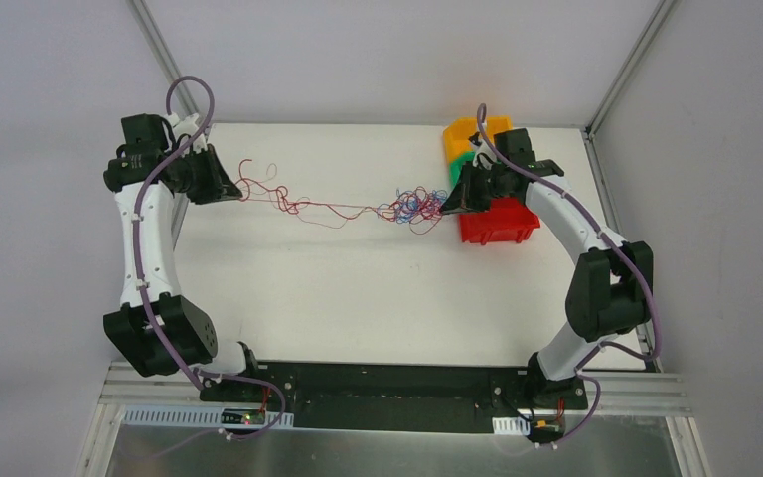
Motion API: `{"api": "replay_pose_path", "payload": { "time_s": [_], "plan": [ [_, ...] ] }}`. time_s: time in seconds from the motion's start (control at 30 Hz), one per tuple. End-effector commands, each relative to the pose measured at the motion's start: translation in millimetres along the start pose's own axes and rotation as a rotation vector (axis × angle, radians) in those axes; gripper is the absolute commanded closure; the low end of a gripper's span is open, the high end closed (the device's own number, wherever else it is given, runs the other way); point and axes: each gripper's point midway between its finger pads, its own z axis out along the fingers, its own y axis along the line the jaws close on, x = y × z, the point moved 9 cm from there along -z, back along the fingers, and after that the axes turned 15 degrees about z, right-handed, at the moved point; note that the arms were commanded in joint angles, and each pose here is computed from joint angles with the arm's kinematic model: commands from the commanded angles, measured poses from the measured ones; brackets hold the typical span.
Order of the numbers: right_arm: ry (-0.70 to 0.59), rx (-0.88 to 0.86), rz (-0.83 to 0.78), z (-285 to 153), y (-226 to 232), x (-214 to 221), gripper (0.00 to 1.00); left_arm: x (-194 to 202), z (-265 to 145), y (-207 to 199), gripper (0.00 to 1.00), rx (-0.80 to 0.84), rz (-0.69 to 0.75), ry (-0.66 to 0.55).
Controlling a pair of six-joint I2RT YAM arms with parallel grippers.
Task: Untangle the cables
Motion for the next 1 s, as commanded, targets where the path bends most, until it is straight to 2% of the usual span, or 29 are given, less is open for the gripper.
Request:
{"api": "replay_pose_path", "payload": {
  "time_s": [0.0,0.13,0.2,0.27,0.33,0.4,0.47,0.57,0.6,0.7,0.83,0.87,0.97],
  "plan": [
    [-0.087,0.137,-0.011,-41.4,-26.5,-14.5,1.0,-8.0,-31.4,56.9,1.0,-0.388,0.065,0.023],
    [-0.085,0.116,-0.03,-46.2,-23.2,-14.8,1.0,-6.7,-32.9,88.6,1.0,-0.503,0.032,0.077],
    [-0.081,0.092,-0.031,-47.9,-20.5,-15.2,1.0,3.6,-24.7,99.2,1.0,-0.496,0.027,0.129],
    [-0.062,0.021,-0.027,-50.0,-11.4,-15.0,1.0,16.9,-9.8,93.1,1.0,-0.344,0.065,0.141],
    [-0.034,-0.08,-0.018,-49.9,1.6,-14.4,1.0,30.5,2.7,65.1,1.0,-0.058,0.083,0.071],
    [0.011,-0.163,-0.013,-44.7,18.1,-9.4,1.0,40.3,10.3,33.7,1.0,0.143,0.091,0.018],
    [0.057,-0.204,-0.051,-32.4,34.7,0.6,1.0,47.9,21.6,7.6,1.0,0.241,0.131,0.043],
    [0.114,-0.233,-0.076,-8.1,51.0,14.8,1.0,55.8,36.1,-15.1,1.0,0.298,0.17,0.104],
    [0.13,-0.241,-0.08,-2.3,55.6,17.6,1.0,56.5,38.7,-16.0,0.93,0.301,0.149,0.11],
    [0.171,-0.272,-0.101,9.8,67.9,22.6,1.0,53.7,43.4,-17.5,0.57,0.333,0.107,0.106],
    [0.236,-0.393,-0.163,4.0,97.3,29.0,1.0,37.9,35.3,-39.2,0.08,0.517,0.097,-0.032],
    [0.239,-0.411,-0.176,2.5,102.8,29.8,1.0,35.0,35.2,-47.8,0.02,0.554,0.112,-0.07],
    [0.256,-0.433,-0.178,3.7,113.4,32.4,1.0,35.2,43.6,-75.6,0.01,0.624,0.178,-0.139]
  ]
}}
